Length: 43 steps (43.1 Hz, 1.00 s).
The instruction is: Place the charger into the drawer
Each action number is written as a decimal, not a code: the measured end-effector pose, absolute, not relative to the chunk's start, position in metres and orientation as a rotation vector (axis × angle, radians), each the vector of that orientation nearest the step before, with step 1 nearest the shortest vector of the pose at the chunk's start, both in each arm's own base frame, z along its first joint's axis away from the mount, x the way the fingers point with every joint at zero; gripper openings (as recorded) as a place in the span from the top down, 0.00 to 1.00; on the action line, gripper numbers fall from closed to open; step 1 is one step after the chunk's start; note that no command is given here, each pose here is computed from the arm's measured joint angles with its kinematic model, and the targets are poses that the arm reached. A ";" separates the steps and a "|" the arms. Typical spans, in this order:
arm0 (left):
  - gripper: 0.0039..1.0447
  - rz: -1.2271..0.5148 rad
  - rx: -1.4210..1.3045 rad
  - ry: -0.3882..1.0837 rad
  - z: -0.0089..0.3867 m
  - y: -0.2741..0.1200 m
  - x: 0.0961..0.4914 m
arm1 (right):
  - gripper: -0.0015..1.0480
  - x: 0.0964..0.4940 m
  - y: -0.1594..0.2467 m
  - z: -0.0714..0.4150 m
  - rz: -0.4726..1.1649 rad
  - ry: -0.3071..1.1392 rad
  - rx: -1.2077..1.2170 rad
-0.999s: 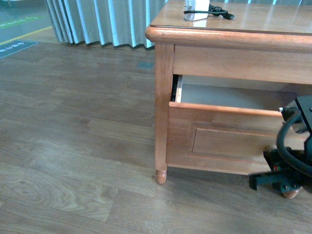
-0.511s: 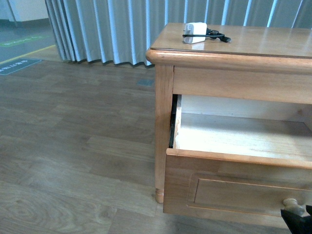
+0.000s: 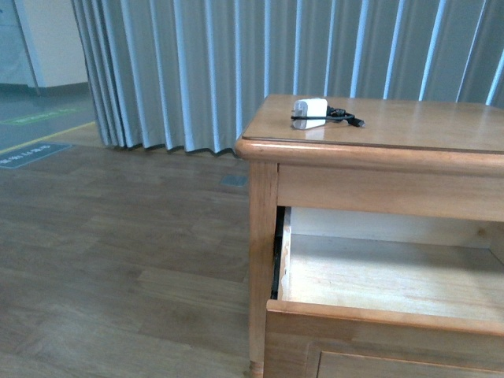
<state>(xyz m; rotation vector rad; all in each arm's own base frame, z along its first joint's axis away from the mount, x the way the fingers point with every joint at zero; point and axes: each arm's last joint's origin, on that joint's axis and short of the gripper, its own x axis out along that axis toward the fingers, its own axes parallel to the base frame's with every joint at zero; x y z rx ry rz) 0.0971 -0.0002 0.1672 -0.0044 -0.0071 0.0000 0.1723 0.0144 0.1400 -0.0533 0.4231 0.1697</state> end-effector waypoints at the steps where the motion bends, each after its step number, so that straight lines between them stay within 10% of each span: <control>1: 0.06 0.000 -0.004 -0.007 0.167 0.000 0.097 | 0.08 0.170 0.013 0.143 0.162 0.412 -0.051; 38: 0.06 0.000 -0.004 -0.007 0.167 0.000 0.097 | 0.08 0.136 -0.023 0.185 0.021 0.218 0.040; 43: 0.06 0.000 -0.004 -0.007 0.167 0.000 0.097 | 0.21 0.135 -0.021 0.183 -0.011 0.073 0.007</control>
